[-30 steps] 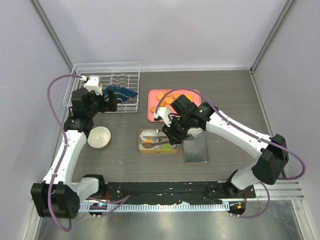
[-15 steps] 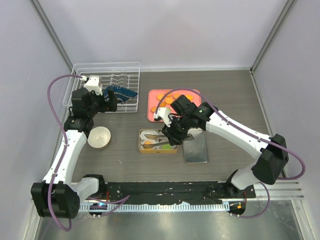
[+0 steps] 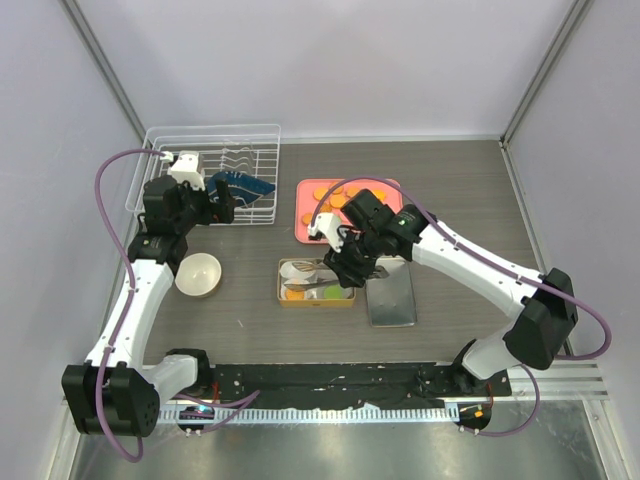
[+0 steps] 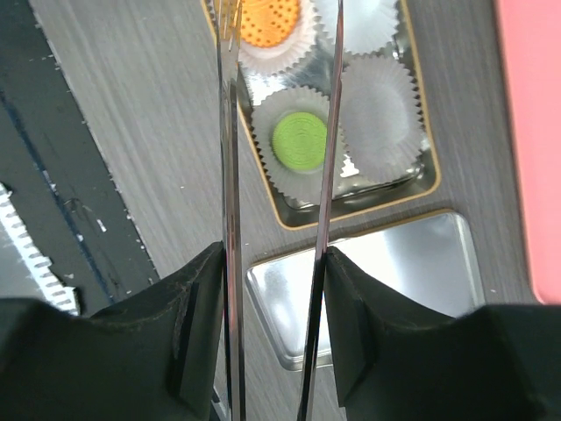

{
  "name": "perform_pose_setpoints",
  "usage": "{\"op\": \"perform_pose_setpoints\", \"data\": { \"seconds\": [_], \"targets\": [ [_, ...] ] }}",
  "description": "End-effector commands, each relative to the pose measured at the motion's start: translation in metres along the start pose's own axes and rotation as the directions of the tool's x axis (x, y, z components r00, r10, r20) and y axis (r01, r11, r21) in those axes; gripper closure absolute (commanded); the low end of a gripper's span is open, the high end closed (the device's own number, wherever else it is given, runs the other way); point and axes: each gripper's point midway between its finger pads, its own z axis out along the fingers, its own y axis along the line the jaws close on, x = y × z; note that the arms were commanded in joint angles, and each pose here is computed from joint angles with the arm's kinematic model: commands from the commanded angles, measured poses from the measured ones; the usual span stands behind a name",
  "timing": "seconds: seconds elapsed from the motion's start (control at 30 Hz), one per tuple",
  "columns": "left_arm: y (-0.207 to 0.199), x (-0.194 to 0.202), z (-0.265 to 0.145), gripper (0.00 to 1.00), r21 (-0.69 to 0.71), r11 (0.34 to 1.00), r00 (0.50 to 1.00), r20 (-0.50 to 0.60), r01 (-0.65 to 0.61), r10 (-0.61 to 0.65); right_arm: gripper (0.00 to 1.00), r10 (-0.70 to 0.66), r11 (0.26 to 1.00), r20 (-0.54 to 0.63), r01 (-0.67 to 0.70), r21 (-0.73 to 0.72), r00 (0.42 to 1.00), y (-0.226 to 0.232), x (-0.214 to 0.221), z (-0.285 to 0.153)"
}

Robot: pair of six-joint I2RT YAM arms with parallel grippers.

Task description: Pack the cookies

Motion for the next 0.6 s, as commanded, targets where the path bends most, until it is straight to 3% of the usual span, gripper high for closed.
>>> {"op": "perform_pose_setpoints", "data": {
  "seconds": [0.0, 0.33, 0.57],
  "targets": [
    [0.002, -0.018, 0.0, 0.0, -0.004, 1.0, 0.997, 0.065, -0.028, 0.028, 0.5, -0.064, 0.987, 0.127, 0.044, 0.154, 0.99, -0.019, -0.033, -0.031],
    [0.001, -0.018, 0.0, 0.0, -0.001, 1.0, 0.997, 0.065, -0.028, 0.028, 0.5, 0.081, 0.914, 0.253, -0.173, 0.368, 0.964, -0.1, -0.039, -0.066],
    [0.001, -0.017, 0.0, 0.0, 0.002, 1.0, 0.998, 0.062, -0.03, 0.029, 0.47, 0.25, 0.847, 0.243, -0.334, 0.414, 0.937, -0.166, 0.007, -0.064]
  ]
}}
